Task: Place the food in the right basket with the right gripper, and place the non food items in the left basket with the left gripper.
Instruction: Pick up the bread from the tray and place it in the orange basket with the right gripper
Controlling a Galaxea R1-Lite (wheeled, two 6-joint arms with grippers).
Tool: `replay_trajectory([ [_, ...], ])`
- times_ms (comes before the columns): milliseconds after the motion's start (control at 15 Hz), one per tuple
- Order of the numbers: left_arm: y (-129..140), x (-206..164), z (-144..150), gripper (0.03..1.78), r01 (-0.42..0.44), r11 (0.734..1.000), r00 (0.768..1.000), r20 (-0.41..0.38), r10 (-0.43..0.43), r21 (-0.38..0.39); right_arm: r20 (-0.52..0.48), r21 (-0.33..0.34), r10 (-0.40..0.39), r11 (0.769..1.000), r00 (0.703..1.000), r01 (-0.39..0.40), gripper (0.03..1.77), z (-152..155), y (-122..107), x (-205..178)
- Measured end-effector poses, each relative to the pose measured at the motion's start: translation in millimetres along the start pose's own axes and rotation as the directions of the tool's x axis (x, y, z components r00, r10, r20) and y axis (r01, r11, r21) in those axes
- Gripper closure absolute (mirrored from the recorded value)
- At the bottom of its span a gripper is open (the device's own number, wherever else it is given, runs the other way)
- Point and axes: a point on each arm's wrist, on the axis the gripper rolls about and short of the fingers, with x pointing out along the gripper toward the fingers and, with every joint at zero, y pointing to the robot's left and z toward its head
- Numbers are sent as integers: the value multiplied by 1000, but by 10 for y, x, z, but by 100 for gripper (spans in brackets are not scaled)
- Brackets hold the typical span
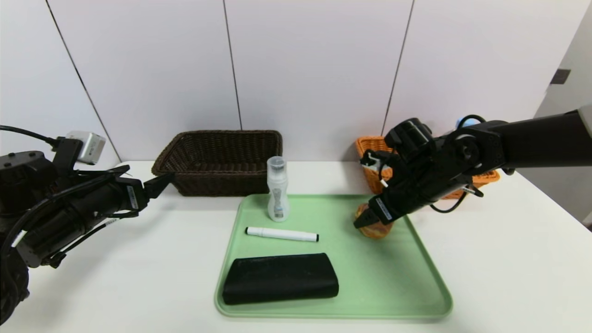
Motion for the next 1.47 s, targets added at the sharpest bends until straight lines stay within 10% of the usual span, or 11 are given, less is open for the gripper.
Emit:
replay_trajectory([
  [600,14,13,36,12,-3,1000,1000,14,3,4,-14,-11,-4,1000,1000,4,92,-28,1,23],
  [1467,17,6,10,12,-2,1000,1000,2,2,3,271,-174,22,984,962,26,96,-5,147,-1045],
])
